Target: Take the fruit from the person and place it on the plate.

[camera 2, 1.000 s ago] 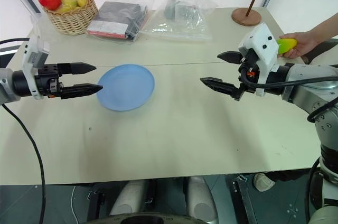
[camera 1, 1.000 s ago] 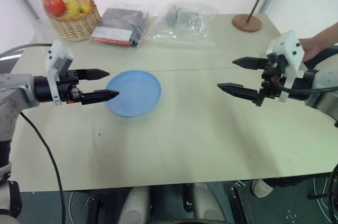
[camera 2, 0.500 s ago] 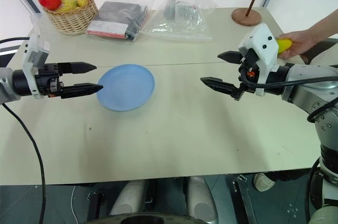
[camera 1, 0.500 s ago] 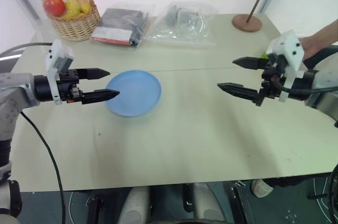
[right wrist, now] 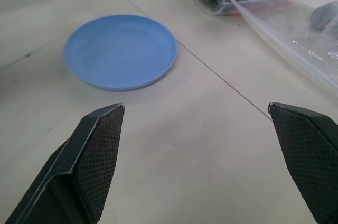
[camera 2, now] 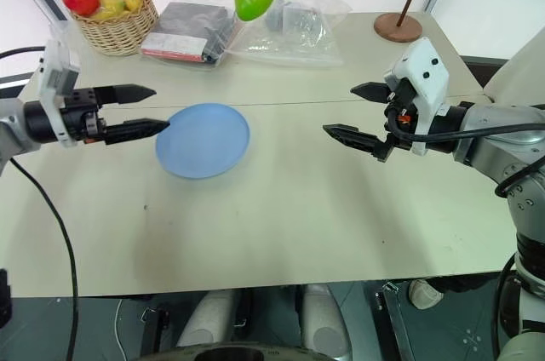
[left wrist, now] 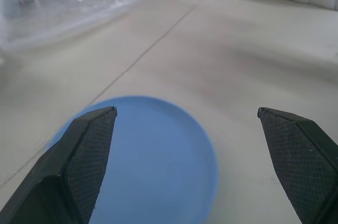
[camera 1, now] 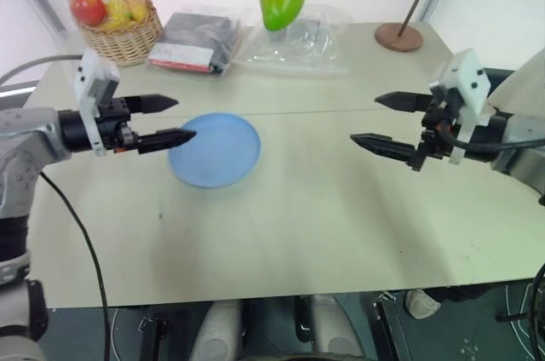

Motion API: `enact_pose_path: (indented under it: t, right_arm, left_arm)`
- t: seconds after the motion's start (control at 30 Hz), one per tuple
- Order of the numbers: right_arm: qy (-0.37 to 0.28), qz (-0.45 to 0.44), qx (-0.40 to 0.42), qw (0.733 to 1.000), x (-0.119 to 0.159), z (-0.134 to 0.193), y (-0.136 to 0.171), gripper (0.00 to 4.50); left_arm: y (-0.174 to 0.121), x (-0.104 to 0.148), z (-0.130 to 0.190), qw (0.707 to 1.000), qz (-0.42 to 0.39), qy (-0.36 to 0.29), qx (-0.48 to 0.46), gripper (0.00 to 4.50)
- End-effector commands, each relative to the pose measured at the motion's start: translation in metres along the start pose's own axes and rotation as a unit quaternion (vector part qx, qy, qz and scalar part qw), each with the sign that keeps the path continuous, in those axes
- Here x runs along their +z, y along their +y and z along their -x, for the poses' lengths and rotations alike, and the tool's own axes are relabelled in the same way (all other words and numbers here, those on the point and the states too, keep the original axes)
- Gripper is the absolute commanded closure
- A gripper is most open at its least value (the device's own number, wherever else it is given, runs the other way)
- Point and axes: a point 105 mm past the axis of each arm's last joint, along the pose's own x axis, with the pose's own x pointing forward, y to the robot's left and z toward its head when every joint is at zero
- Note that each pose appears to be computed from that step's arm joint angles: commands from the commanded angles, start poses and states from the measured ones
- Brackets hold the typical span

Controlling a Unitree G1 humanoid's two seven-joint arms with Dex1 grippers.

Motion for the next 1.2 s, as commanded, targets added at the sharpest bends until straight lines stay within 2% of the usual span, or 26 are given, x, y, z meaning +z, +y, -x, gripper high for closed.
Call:
enact_pose_path:
  t: [0.03,0.17,0.23,0.33,0.47,0.57,0.87,1.2]
  right_arm:
    - [-0.036,0.025,-0.011,0.999,0.018,-0.001,-0.004,0.05]
    - [-0.064,0.012,-0.009,0.998,0.031,-0.008,-0.005,0.05]
    - [-0.119,-0.046,-0.015,0.992,0.05,-0.015,-0.012,0.05]
    - [-0.175,-0.187,-0.031,0.966,0.075,-0.031,-0.032,0.05]
    - [-0.219,-0.256,0.034,0.941,0.108,-0.044,-0.02,0.05]
    - [-0.226,-0.281,0.072,0.93,0.125,-0.052,-0.01,0.05]
    - [-0.2,-0.308,0.116,0.923,0.134,-0.071,0.008,0.05]
    - [-0.179,-0.294,0.094,0.934,0.123,-0.078,-0.001,0.05]
  left_arm:
    - [0.006,0.014,-0.005,0.999,-0.01,-0.029,0.024,0.0]
    - [-0.001,0.007,-0.01,1.0,-0.001,-0.019,0.007,0.0]
    - [-0.003,0.004,-0.01,1.0,-0.005,-0.013,0.002,0.0]
    - [-0.001,0.005,-0.009,1.0,-0.008,-0.012,0.005,0.0]
    - [-0.001,0.004,-0.008,1.0,-0.008,-0.011,0.007,0.0]
    - [-0.001,0.004,-0.008,1.0,-0.009,-0.011,0.008,0.0]
    - [-0.002,0.002,-0.008,1.0,-0.011,-0.012,0.013,0.0]
    - [-0.005,0.001,-0.003,1.0,-0.012,-0.013,0.021,0.0]
